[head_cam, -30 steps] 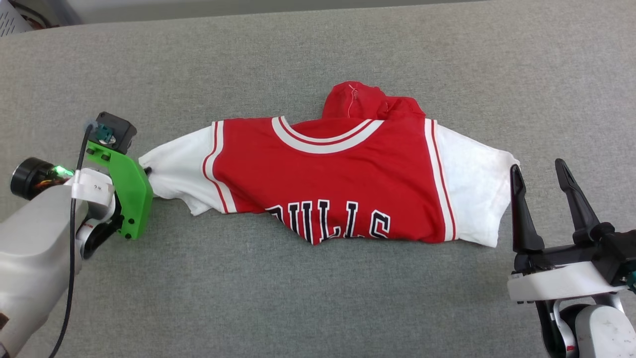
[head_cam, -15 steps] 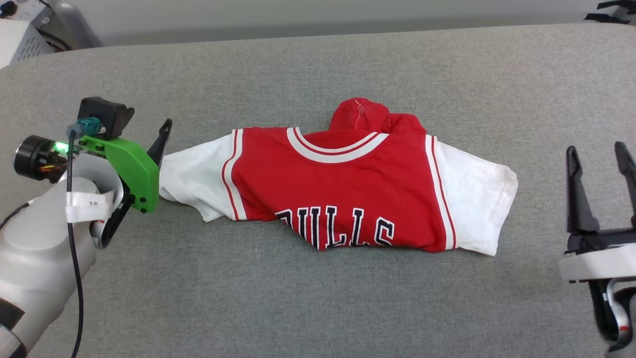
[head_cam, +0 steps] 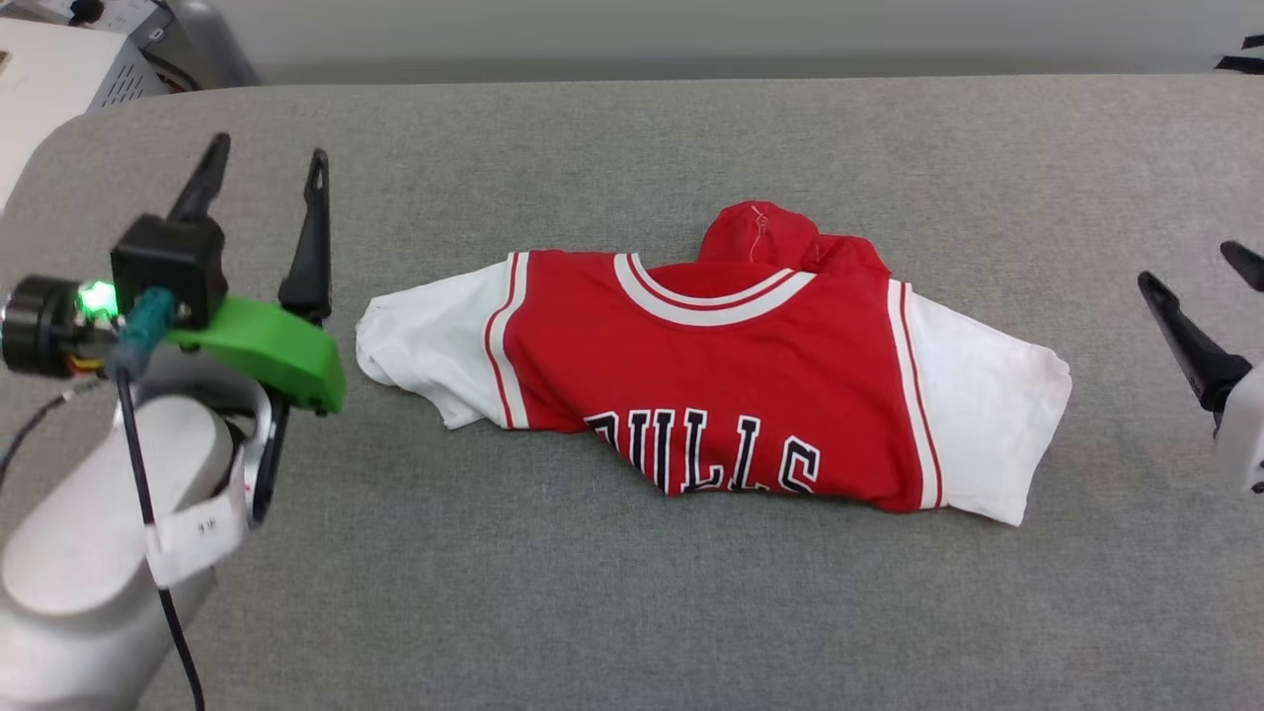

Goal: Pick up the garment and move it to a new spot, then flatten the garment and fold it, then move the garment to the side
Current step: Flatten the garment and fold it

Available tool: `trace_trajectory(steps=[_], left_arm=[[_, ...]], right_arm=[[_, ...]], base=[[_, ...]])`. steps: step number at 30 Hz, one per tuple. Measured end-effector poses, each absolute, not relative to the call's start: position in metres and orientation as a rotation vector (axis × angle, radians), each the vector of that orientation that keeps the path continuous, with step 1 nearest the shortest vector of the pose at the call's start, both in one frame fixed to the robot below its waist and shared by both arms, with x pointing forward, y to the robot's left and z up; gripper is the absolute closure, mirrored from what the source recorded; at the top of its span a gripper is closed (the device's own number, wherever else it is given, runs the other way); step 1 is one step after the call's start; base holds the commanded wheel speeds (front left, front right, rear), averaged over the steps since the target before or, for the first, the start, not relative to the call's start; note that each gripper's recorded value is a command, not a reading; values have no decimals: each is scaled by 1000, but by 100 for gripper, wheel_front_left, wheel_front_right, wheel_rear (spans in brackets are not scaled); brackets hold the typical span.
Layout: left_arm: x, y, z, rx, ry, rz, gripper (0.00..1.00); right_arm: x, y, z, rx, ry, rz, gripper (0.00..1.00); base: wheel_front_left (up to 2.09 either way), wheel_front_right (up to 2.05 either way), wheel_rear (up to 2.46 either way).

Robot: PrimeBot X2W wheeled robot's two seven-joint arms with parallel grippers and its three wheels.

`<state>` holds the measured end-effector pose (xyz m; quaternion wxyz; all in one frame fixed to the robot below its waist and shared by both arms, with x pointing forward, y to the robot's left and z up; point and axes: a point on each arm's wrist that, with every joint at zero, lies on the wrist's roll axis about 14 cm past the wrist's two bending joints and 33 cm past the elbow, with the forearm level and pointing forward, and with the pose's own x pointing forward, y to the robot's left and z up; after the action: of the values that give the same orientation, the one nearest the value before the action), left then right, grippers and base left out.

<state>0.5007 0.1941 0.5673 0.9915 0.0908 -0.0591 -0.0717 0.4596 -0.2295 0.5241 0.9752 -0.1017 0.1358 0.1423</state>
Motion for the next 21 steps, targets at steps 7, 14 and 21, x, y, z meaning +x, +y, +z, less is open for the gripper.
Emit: trace_trajectory(steps=[7,14,21], left_arm=[[463,206,542,171,-108,-58,0],[453,214,526,159,-94,-8,0],[455,219,513,160,-79,13,0]], right_arm=[[450,-220,463,-215,681,396,0],[458,-217,426,-252,879,425,0],[448,-200,370,-294,1043,494,0]], base=[[0,0,0],[0,0,0],[0,0,0]])
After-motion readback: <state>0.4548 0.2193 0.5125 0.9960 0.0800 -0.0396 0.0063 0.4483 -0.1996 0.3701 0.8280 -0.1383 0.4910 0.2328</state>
